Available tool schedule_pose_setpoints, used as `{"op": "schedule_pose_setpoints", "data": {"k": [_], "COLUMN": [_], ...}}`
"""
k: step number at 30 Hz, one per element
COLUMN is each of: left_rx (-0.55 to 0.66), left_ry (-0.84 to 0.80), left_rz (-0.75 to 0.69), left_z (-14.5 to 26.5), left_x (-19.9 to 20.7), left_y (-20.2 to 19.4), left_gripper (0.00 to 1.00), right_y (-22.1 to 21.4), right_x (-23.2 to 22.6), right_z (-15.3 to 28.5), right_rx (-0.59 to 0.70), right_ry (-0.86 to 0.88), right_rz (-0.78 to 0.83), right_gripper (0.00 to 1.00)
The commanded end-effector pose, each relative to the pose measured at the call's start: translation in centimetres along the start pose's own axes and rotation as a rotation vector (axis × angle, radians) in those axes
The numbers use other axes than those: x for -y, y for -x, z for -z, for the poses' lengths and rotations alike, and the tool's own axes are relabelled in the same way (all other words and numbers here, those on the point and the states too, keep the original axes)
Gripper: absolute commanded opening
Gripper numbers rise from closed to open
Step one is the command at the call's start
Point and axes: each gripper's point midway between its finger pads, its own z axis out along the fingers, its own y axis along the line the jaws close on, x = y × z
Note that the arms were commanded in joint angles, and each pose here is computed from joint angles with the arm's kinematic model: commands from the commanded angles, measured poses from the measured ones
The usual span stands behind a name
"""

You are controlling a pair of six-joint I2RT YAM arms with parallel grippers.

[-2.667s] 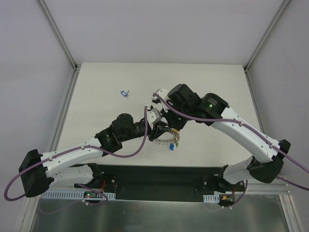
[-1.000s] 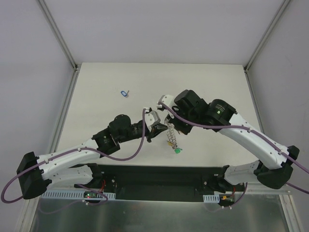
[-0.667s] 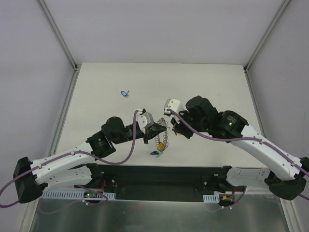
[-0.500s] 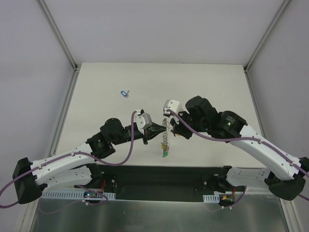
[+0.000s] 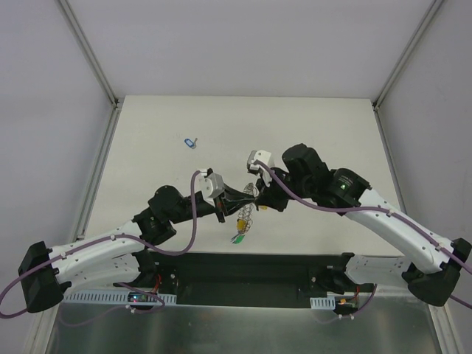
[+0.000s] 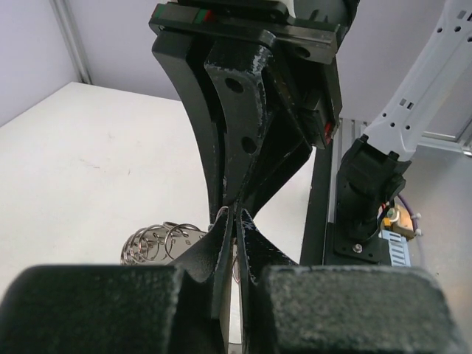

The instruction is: Put the keys on the keyring

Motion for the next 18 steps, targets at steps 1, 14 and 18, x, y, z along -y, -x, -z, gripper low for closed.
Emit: {"op": "schedule_pose_setpoints", "data": {"k": [1,14,18], "left_rx": [0.168,-0.034,-0.087], "left_ry": [-0.041,0.232,0.195], "left_rz": [-0.031,-0.029,-0.031], "left_z": [0.2,3.5,3.2], "left_x": [1.0,-3.2,-2.7], "left_y": [4.5,-1.1,-1.4], "left_gripper": [0.00,0.51,0.57], "right_y": [2.6,4.6,4.0], "right_x": [1.0,1.6,1.8], "right_z": [1.0,3.9,3.6], "right_rx": [0.117,0.129,0.078], "right_ry": [-0.051,-0.098,-0.090], "right_rz": [-0.006,0.060,0.069], "right_gripper": [0.01,0.01,0.01]}}
